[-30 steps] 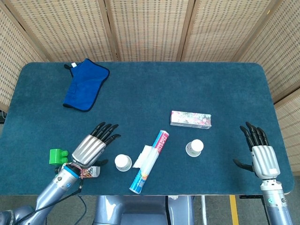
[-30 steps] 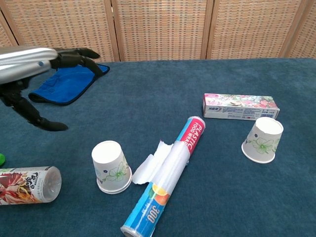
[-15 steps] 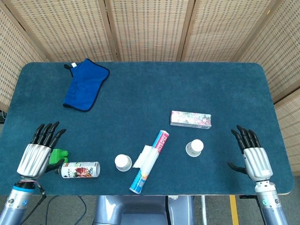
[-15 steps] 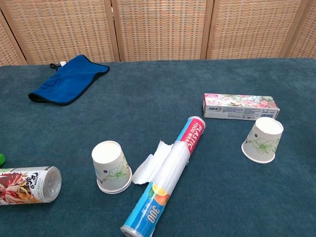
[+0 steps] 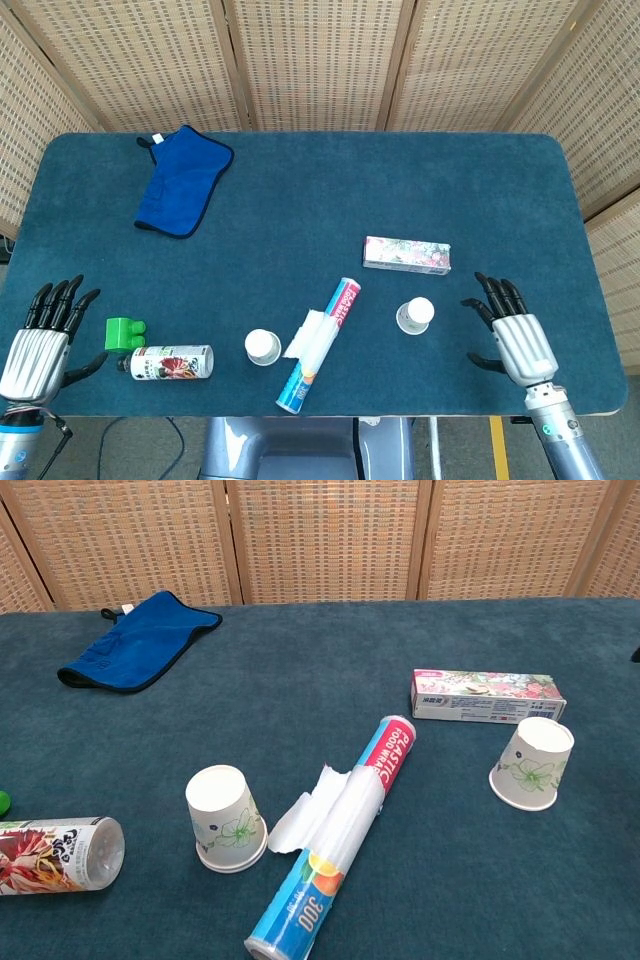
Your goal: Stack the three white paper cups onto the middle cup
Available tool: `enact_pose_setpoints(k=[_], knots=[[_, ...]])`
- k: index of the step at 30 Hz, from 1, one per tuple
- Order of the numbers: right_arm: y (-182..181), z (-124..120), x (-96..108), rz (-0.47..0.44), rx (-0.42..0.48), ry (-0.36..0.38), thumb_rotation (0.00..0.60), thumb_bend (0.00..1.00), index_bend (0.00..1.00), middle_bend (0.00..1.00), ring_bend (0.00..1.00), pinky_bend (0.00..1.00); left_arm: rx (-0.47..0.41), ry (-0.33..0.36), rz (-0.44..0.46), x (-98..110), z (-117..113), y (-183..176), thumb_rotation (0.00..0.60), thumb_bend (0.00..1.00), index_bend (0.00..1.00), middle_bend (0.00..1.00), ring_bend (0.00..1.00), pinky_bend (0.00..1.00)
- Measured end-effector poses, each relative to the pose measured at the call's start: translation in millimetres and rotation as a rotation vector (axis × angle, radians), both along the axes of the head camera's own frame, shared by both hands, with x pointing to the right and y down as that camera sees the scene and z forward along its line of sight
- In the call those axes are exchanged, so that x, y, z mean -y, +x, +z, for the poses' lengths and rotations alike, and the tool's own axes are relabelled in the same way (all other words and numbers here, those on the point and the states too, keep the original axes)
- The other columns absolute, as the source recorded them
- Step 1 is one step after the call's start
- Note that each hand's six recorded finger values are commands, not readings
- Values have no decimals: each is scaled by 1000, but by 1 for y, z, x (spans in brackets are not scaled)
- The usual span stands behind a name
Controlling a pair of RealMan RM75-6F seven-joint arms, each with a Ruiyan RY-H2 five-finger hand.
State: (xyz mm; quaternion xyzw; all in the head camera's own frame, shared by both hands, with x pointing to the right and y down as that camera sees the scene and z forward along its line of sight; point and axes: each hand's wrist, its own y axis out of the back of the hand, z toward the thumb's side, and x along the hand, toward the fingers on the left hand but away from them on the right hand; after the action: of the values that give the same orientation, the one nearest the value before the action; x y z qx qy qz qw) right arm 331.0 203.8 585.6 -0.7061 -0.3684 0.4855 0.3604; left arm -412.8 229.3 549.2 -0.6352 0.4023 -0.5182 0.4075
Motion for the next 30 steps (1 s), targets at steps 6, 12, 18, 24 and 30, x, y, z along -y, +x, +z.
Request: enact_pose_setpoints(k=[6, 12, 18, 24, 30], knots=[[-33, 15, 18, -76, -48, -63, 600, 131, 296, 0, 0, 10, -6, -14, 19, -1, 4, 2, 600, 188, 121, 0, 0, 0], [-52, 35, 30, -103, -114, -136, 600, 138, 238, 0, 0, 10, -9, -7, 12, 0, 3, 0, 600, 188, 120, 0, 0, 0], [-58, 49, 39, -93, -151, -184, 600, 137, 222, 0, 0, 10, -16, 6, 0, 2, -1, -3, 600, 188, 120, 0, 0, 0], [-52, 65, 48, -74, -187, -207, 600, 140, 272, 0, 0, 16, -15, 7, 4, 1, -2, -2, 600, 188, 120, 0, 0, 0], [-51, 77, 50, -64, -197, -220, 600, 142, 338, 0, 0, 33, -12, 5, 4, 1, -1, -2, 600, 188, 124, 0, 0, 0]])
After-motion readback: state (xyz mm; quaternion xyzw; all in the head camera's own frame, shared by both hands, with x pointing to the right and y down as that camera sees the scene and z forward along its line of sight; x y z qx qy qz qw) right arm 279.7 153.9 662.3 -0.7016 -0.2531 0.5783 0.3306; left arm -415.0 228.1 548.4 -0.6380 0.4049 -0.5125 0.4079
